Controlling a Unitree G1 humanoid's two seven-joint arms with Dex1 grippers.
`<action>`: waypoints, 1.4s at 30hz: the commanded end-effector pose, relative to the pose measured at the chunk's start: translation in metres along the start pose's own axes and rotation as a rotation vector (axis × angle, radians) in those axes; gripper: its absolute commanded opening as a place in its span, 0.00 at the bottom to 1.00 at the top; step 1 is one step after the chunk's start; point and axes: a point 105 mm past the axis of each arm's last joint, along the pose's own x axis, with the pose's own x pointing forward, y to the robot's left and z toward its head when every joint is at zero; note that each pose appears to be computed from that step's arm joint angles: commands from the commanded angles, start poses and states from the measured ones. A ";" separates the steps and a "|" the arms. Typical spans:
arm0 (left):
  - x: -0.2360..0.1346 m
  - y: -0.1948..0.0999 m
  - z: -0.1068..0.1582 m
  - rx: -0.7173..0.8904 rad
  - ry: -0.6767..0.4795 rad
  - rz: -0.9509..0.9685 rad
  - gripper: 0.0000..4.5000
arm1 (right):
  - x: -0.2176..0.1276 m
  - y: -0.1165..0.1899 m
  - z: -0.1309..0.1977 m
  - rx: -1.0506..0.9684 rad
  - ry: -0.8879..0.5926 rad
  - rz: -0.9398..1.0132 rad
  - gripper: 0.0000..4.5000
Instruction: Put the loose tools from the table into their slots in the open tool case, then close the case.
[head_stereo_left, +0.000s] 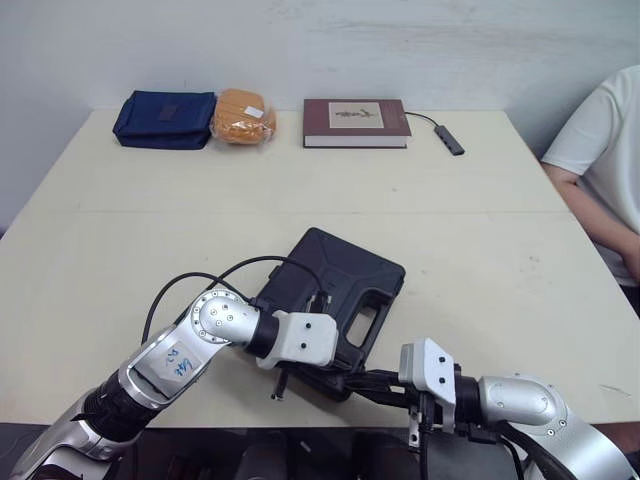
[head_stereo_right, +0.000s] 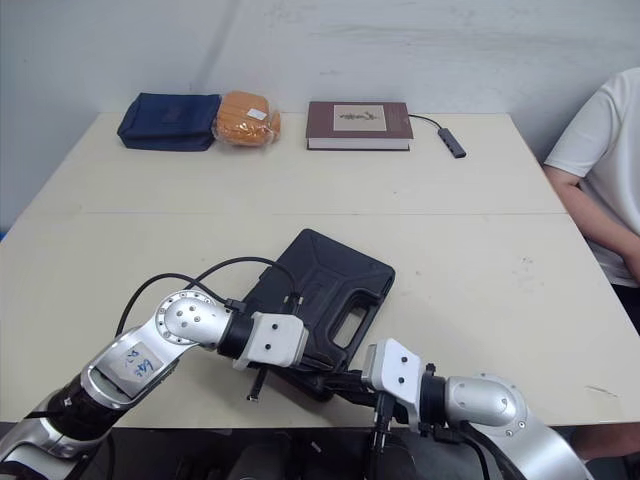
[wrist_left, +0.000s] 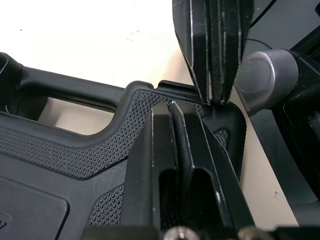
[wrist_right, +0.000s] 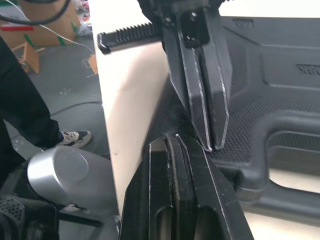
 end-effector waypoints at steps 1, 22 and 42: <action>0.009 -0.027 -0.071 -0.260 0.238 -0.074 0.01 | -0.007 0.005 0.008 -0.019 -0.024 0.034 0.00; -0.107 0.036 -0.024 -0.176 -0.266 0.525 0.13 | -0.115 -0.065 0.008 -0.248 0.119 -0.279 0.00; -0.277 -0.056 -0.159 -0.517 0.212 1.158 1.00 | -0.217 -0.146 0.024 -0.418 0.303 -0.506 0.99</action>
